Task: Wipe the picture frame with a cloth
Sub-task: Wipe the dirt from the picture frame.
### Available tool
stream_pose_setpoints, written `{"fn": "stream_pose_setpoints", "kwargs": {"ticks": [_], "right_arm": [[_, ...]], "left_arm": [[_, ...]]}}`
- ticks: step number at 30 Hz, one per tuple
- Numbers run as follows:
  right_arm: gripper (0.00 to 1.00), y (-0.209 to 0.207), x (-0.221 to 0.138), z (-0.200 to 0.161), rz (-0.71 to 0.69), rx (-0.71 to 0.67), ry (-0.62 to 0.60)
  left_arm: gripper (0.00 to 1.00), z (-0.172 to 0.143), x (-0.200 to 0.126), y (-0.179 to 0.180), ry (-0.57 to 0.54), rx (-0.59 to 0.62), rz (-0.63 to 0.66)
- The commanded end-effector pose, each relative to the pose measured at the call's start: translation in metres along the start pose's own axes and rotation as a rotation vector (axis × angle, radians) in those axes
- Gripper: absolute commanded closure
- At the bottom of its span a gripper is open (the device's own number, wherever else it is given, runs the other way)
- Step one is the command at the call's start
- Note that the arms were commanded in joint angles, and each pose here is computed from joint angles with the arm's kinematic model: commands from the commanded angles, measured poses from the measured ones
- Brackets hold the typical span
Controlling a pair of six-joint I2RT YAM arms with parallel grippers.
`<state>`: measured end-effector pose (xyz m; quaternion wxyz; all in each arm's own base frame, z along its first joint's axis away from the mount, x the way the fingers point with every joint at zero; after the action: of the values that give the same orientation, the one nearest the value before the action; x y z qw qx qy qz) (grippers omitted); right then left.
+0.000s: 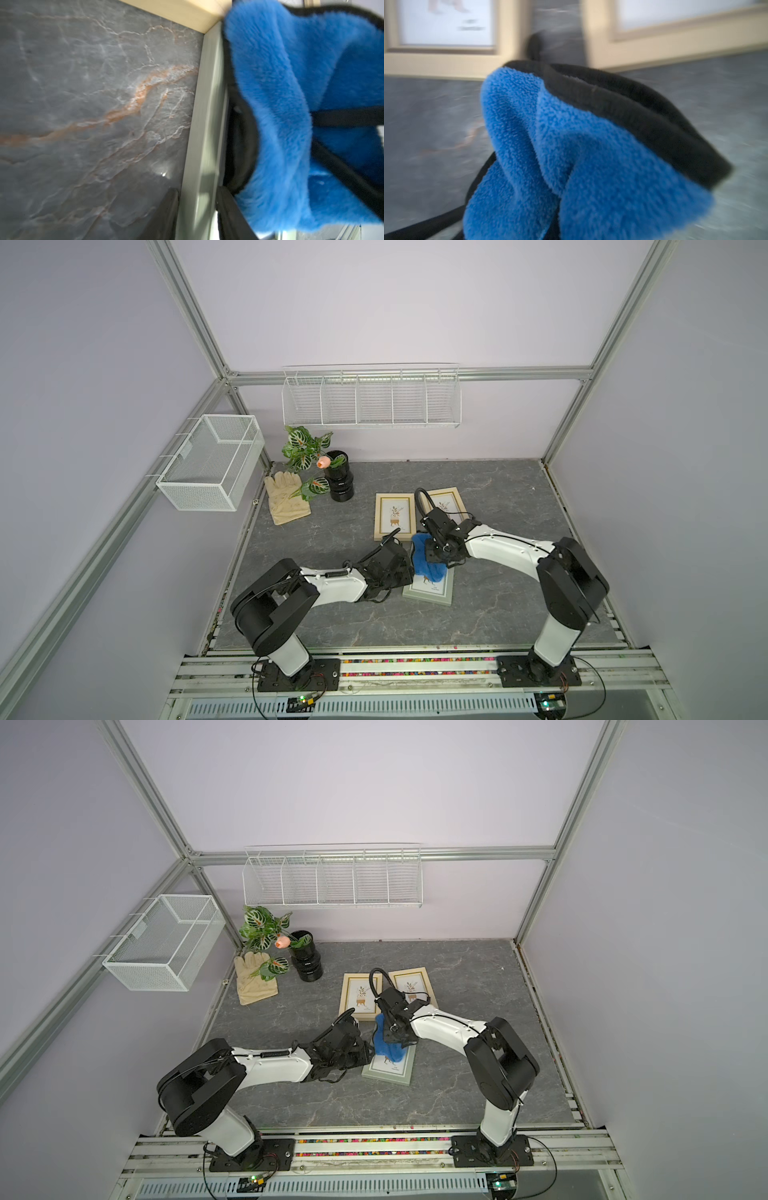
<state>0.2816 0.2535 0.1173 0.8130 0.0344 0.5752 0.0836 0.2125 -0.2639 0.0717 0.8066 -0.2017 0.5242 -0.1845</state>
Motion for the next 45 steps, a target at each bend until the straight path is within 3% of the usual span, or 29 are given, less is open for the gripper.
{"fn": "stream_pose_setpoints", "kwargs": {"ticks": [1,6,10,22,27,32,35,39,45], "right_arm": [[0.93,0.004,0.006,-0.002,0.007,0.008,0.034],[0.93,-0.057,-0.004,-0.01,-0.135,0.066,0.026],[0.93,-0.074,-0.028,-0.019,-0.183,0.048,0.006],[0.92,-0.006,-0.027,-0.062,0.057,-0.014,0.086],[0.93,-0.042,-0.026,-0.071,-0.094,0.011,0.117],[0.92,-0.089,-0.055,-0.078,-0.203,0.051,0.051],[0.88,-0.097,-0.058,-0.081,-0.155,0.076,0.02],[0.89,-0.094,-0.037,-0.078,-0.093,0.111,0.069],[0.92,-0.066,-0.011,-0.064,0.047,0.089,0.093]], "left_arm": [[0.63,-0.088,-0.009,0.116,0.392,-0.036,0.54],[0.63,-0.09,-0.008,0.118,0.4,-0.034,0.552],[0.63,-0.09,-0.008,0.117,0.398,-0.033,0.552],[0.61,-0.088,-0.009,0.114,0.389,-0.031,0.527],[0.61,-0.09,-0.01,0.117,0.398,-0.029,0.541],[0.61,-0.09,-0.01,0.116,0.399,-0.023,0.522],[0.61,-0.088,-0.009,0.107,0.393,-0.002,0.464],[0.59,-0.084,-0.012,0.086,0.371,0.057,0.399],[0.48,-0.078,-0.02,0.067,0.347,0.113,0.331]]}}
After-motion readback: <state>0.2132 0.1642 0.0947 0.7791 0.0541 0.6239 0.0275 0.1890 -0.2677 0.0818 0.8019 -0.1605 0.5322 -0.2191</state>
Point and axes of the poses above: each gripper's point midway between its finger pads, its own x axis out along the fingers, its own y axis along the line the jaws close on, z = x × y, the point moved 7 cm from there along -x, back along the fingers
